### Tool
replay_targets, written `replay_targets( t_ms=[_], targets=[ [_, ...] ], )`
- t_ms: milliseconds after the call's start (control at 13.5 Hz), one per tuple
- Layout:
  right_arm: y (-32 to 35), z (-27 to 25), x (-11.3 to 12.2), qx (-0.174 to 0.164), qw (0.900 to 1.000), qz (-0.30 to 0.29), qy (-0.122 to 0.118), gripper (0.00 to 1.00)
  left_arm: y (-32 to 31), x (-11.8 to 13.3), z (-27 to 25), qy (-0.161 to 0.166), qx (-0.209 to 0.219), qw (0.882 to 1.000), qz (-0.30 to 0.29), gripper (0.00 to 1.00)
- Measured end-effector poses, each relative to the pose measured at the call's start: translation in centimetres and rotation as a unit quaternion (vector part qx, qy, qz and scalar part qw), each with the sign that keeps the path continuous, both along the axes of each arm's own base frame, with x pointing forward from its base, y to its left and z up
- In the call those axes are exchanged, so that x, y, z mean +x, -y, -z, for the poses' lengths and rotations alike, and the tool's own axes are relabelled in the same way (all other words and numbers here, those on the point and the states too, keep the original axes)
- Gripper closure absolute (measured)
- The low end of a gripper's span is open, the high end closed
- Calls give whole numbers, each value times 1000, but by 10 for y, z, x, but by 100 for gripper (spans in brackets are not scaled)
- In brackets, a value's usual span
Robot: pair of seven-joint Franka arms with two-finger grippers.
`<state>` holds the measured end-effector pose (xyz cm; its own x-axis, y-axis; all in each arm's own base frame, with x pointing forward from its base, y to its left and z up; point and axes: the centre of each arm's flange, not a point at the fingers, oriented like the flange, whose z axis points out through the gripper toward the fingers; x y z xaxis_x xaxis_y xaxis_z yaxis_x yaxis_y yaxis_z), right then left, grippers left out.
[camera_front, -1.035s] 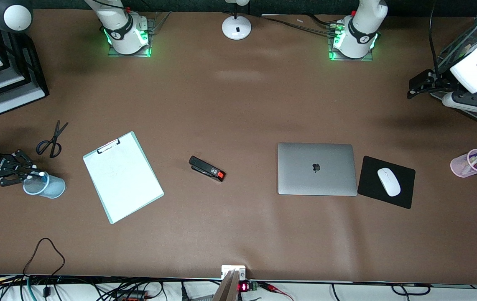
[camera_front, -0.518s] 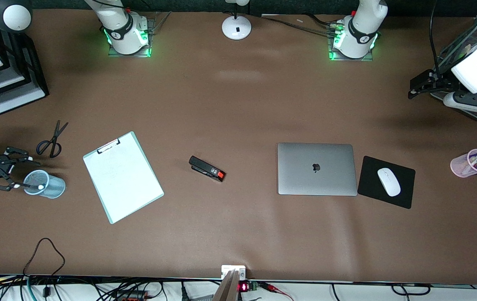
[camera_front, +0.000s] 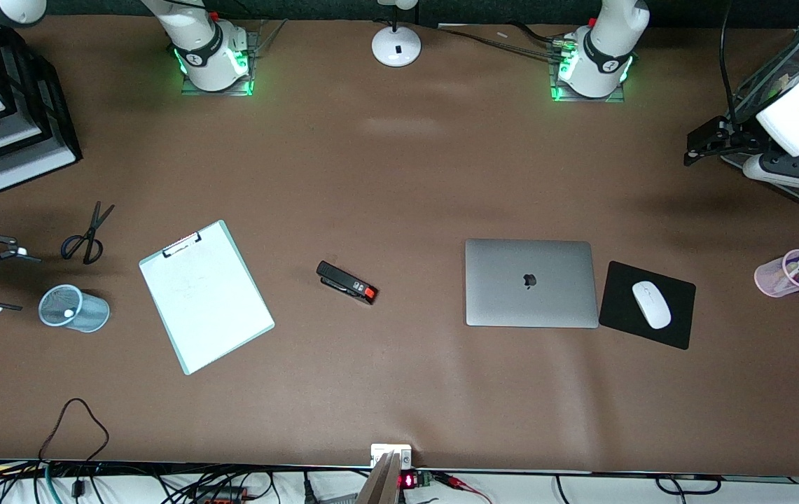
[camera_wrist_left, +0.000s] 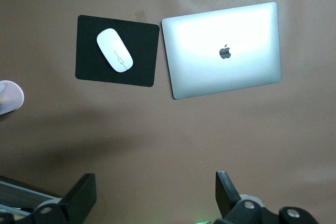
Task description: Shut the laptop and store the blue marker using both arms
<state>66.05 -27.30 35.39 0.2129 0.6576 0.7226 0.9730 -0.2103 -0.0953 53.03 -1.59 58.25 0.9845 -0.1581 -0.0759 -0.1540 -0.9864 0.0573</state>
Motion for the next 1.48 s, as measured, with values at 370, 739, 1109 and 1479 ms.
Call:
replay_targets(
  t_ms=[370, 739, 1109, 1479],
  targets=[
    [-58, -88, -2, -72, 989, 75, -105, 0, 0, 0, 0, 0, 0, 1000, 0, 0],
    [-103, -124, -13, -156, 955, 161, -197, 0, 0, 0, 0, 0, 0, 1000, 0, 0],
    [-149, -141, -10, -250, 895, 266, -254, 0, 0, 0, 0, 0, 0, 1000, 0, 0],
    [-214, -163, -25, -300, 806, 399, -317, 0, 0, 0, 0, 0, 0, 1000, 0, 0]
  ],
)
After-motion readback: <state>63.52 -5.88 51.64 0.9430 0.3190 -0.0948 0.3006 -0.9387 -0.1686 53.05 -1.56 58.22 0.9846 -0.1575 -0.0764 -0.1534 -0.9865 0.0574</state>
